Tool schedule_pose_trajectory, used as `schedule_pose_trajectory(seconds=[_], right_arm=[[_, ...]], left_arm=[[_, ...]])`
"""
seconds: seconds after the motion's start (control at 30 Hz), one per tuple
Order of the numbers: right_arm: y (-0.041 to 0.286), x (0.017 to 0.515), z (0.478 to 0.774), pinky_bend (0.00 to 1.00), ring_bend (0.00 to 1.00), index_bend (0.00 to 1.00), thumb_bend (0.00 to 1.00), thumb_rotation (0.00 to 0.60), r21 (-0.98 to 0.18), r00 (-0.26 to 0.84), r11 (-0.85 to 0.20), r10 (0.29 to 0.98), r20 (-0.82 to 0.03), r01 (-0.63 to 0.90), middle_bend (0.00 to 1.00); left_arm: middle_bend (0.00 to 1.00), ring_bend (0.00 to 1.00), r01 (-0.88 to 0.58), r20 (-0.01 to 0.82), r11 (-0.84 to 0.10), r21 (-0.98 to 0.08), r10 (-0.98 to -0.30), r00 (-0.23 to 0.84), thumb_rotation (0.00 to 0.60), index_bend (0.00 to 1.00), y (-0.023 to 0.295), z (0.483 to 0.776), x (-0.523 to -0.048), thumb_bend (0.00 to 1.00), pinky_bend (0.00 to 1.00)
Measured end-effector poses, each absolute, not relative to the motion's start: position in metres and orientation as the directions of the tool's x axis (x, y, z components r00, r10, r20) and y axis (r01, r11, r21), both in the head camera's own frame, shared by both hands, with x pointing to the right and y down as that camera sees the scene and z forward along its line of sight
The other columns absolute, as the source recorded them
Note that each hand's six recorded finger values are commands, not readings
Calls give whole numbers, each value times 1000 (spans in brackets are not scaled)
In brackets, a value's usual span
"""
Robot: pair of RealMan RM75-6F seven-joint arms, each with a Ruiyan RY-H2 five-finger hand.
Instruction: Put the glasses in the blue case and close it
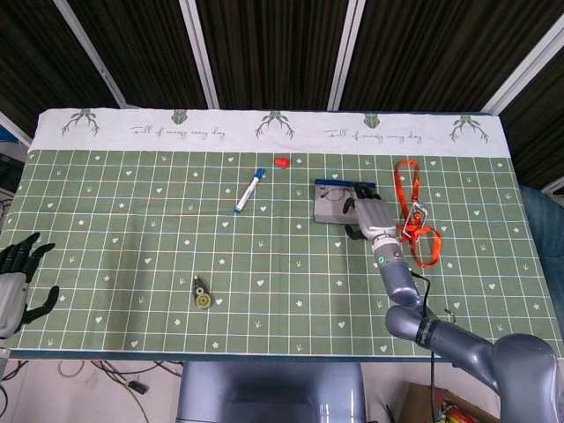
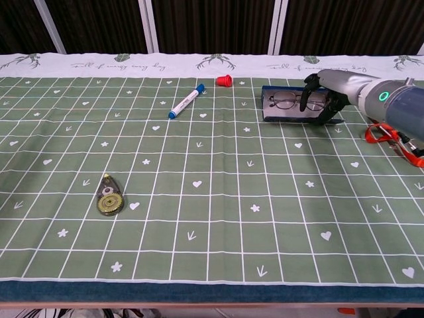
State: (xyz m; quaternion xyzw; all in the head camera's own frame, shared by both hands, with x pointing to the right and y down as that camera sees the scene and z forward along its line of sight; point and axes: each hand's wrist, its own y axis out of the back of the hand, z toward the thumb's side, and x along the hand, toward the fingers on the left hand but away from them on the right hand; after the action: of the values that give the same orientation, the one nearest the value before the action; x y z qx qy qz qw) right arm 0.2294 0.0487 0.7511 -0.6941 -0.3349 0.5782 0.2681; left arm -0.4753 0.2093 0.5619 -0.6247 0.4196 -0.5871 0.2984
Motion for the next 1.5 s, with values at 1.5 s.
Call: schedule_pose_trajectory(seconds=[1.5], right_arm=[[42,221,760,175,31,646,573,600,-757,130,-601,797,-589,256,15]], left_arm=[[7,0,-180,491,-477,-860,-870,-46,600,186,209,562,-478,404,0]])
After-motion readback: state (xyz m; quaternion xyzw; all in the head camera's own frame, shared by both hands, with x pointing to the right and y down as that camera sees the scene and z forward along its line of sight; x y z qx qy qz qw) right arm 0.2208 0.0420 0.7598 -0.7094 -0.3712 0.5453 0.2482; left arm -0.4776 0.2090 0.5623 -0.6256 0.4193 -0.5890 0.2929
